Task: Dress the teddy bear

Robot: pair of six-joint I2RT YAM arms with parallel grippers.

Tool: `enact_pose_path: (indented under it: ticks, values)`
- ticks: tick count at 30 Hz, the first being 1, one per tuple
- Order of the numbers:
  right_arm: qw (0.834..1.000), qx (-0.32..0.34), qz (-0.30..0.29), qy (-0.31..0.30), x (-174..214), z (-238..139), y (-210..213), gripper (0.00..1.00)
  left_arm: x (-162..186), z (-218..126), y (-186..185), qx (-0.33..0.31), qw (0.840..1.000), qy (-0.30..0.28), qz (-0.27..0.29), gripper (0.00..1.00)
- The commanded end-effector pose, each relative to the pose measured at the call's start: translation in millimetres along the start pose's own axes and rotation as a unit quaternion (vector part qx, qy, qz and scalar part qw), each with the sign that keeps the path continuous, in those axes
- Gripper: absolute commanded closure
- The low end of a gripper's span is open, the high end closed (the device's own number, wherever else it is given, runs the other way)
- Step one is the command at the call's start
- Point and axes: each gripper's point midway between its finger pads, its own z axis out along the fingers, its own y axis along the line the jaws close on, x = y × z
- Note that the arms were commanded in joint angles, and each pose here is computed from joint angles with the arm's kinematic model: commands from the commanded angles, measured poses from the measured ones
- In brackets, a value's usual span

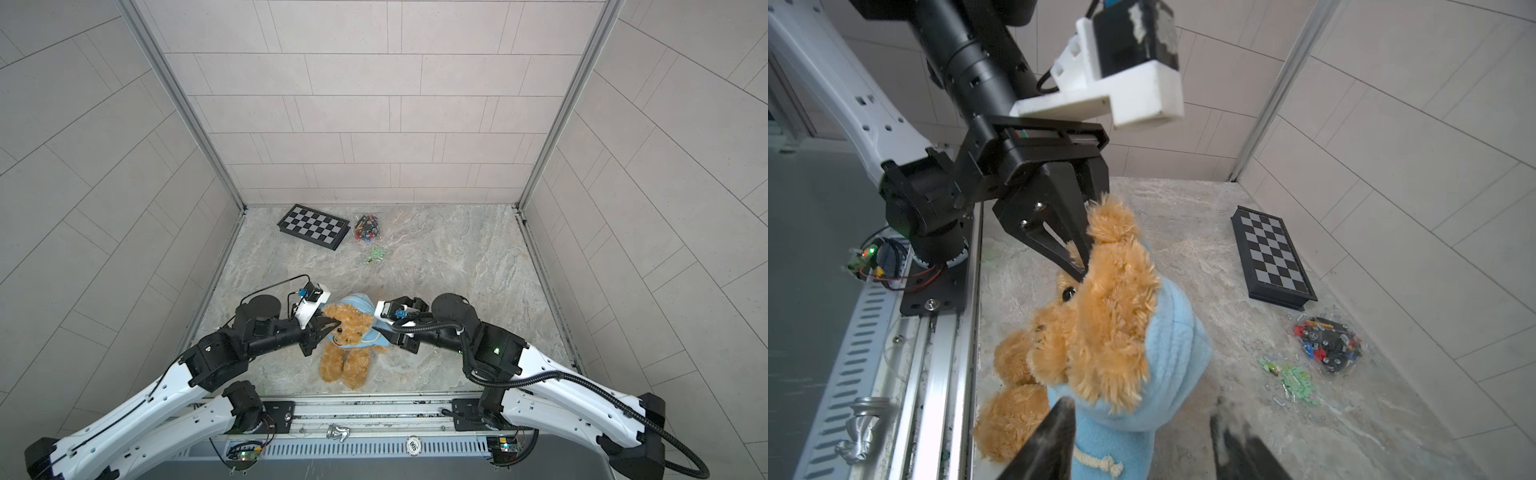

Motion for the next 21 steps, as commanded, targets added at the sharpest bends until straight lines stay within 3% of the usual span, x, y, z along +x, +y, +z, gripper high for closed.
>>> enact_pose_path:
  ticks: [1, 11, 16, 17, 21]
  values:
    - [0.998, -0.004, 0.054, -0.014, 5.4, -0.7, -1.8, 0.44, -23.2, -4.3, -7.7, 0.020, 0.998, -0.058, 0.025, 1.00]
    - [0.997, -0.056, 0.056, -0.005, 39.1, 20.4, 13.5, 0.48, -29.1, -7.7, -11.3, 0.029, 0.996, -0.082, 0.027, 1.00]
    - [0.996, -0.064, 0.065, -0.020, 34.1, 32.6, 11.4, 0.55, -30.5, -5.4, -14.3, 0.040, 0.995, -0.087, 0.025, 1.00]
    - [0.996, -0.062, 0.066, -0.021, 34.0, 35.0, 10.2, 0.58, -29.9, -4.9, -14.5, 0.042, 0.995, -0.087, 0.025, 1.00]
    - [0.996, -0.041, 0.076, -0.023, 38.4, 39.6, 2.7, 0.92, -32.4, -6.6, -16.3, 0.046, 0.994, -0.096, 0.022, 1.00]
